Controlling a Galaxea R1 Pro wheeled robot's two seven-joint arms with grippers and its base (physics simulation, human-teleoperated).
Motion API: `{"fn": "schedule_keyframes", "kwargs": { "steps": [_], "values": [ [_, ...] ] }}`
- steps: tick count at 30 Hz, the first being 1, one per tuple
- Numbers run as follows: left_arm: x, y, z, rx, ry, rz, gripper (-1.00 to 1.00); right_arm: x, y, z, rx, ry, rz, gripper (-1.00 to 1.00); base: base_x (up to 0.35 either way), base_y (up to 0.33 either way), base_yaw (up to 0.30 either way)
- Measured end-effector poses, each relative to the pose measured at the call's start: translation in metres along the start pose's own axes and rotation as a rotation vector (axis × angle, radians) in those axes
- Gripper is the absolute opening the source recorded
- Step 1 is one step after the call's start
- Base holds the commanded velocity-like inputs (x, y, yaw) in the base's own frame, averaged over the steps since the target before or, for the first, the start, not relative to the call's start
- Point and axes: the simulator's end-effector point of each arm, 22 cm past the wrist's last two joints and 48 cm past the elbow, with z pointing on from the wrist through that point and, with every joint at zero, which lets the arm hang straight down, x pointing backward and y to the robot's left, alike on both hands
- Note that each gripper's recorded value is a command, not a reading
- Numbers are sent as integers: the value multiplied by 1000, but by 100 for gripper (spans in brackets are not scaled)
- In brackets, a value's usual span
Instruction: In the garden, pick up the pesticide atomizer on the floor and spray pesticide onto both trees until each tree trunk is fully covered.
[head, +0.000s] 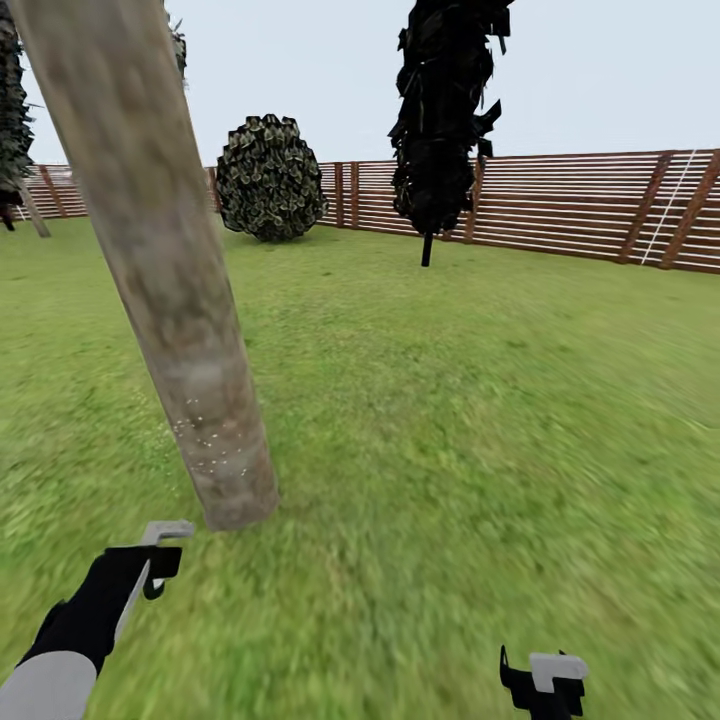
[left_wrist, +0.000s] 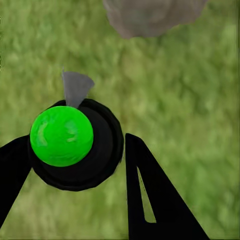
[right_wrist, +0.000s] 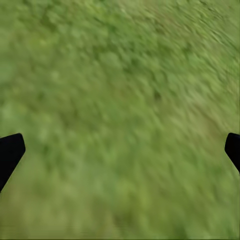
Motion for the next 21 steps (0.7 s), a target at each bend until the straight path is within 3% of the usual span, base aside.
{"fn": "schedule_keyframes", "kwargs": {
  "steps": [9, 14, 21],
  "values": [
    [-9, -5, -2, -1, -15, 26, -100, 0, -1, 0, 2, 1, -1, 100, 109, -243, 47],
    [-4, 10, -2, -22, -7, 24, -100, 0, -2, 0, 4, 0, -1, 100, 2, -276, 0],
    [-2, 6, -1, -22, -2, 17, -100, 0, 0, 0, 2, 1, -1, 100, 45, -275, 2]
  ]
}}
